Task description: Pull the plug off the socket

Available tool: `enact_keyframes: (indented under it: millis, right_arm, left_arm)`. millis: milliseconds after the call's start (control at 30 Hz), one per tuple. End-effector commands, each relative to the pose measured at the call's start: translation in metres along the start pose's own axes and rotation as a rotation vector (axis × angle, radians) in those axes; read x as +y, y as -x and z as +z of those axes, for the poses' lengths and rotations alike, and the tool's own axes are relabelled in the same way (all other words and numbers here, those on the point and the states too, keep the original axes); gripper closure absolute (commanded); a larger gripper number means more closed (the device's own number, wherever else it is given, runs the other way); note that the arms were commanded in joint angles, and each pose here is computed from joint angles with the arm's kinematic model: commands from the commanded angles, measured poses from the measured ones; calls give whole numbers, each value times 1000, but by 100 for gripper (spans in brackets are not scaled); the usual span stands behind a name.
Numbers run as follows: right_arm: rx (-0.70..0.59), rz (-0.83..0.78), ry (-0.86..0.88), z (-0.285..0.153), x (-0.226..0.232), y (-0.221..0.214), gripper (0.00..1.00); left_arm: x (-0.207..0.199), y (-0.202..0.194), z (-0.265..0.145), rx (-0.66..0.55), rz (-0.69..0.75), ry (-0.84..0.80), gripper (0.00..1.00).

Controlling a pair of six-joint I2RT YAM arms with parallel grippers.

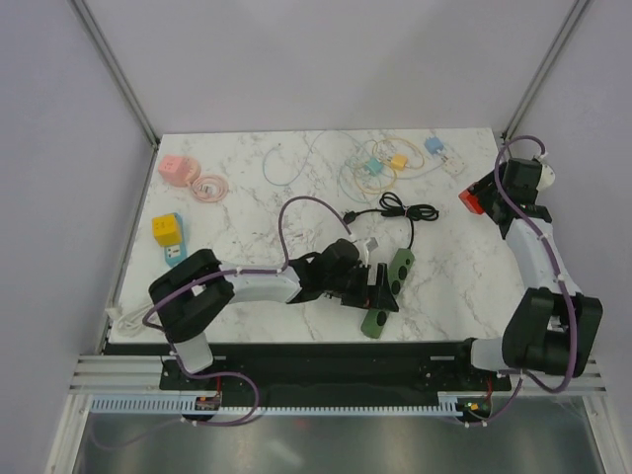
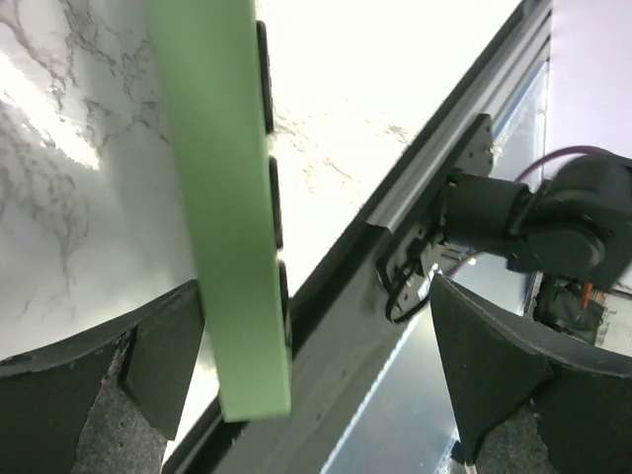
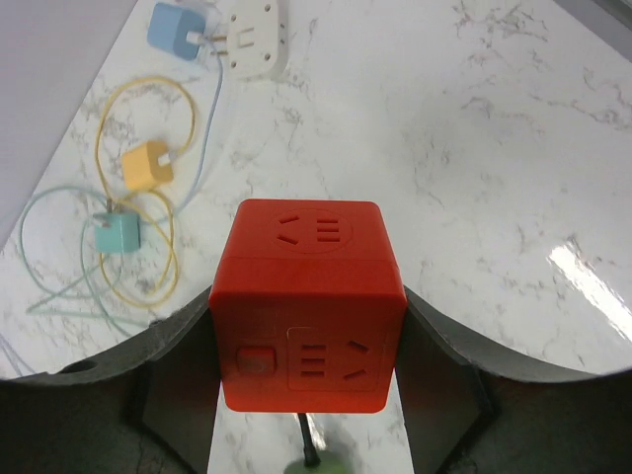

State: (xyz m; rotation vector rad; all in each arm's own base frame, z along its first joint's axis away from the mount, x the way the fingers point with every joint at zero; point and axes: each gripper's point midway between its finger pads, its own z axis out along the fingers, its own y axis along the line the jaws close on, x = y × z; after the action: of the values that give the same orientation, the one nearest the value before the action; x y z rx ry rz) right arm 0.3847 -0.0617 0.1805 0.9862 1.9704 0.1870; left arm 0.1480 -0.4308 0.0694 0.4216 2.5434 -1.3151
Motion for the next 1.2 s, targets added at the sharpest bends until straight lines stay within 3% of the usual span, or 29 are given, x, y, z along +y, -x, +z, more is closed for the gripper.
enact_keyframes:
  millis: [0, 100, 200, 367, 500, 533, 567, 667, 733, 867, 967, 1067, 1167]
  right_arm:
    - [-109, 65, 129, 36, 40, 43, 97]
    - [-107, 60, 156, 73, 38, 43, 96]
    - [-86, 32, 323, 99, 56, 36, 93]
    - [-57, 42, 457, 125, 72, 23, 81]
    - [24, 76, 444, 153, 65, 1, 72]
    - [47, 84, 430, 157, 62, -4, 67]
    - [54, 87, 421, 160, 60, -7, 53]
    - [80, 70, 370, 168, 49, -15, 33]
    - [96, 52, 336, 171, 45, -16, 2]
    - [95, 19, 262, 164, 39, -7, 2]
    - [27, -7, 183, 140, 43, 21, 2]
    - [56, -42, 24, 123, 24, 19, 2]
    - [50, -44, -22, 92, 16, 22, 2]
  left_arm:
    - [-39, 26, -36, -59, 111, -78, 0]
    - [-61, 34, -68, -94, 155, -114, 0]
    - [-70, 42, -103, -155, 205, -88, 0]
    - [-53, 37, -150, -228, 238, 20, 0]
    - [-38, 32, -181, -295, 223, 69, 0]
    - [-40, 32, -191, -318, 222, 65, 0]
    - [-35, 28, -192, -315, 216, 71, 0]
    - [-27, 21, -199, -318, 199, 90, 0]
    - [-19, 17, -201, -317, 174, 116, 0]
    - [0, 7, -204, -317, 102, 174, 0]
    - [9, 3, -212, -325, 58, 219, 0]
    - [22, 0, -222, -315, 34, 293, 0]
    - [36, 1, -232, -332, 13, 370, 0]
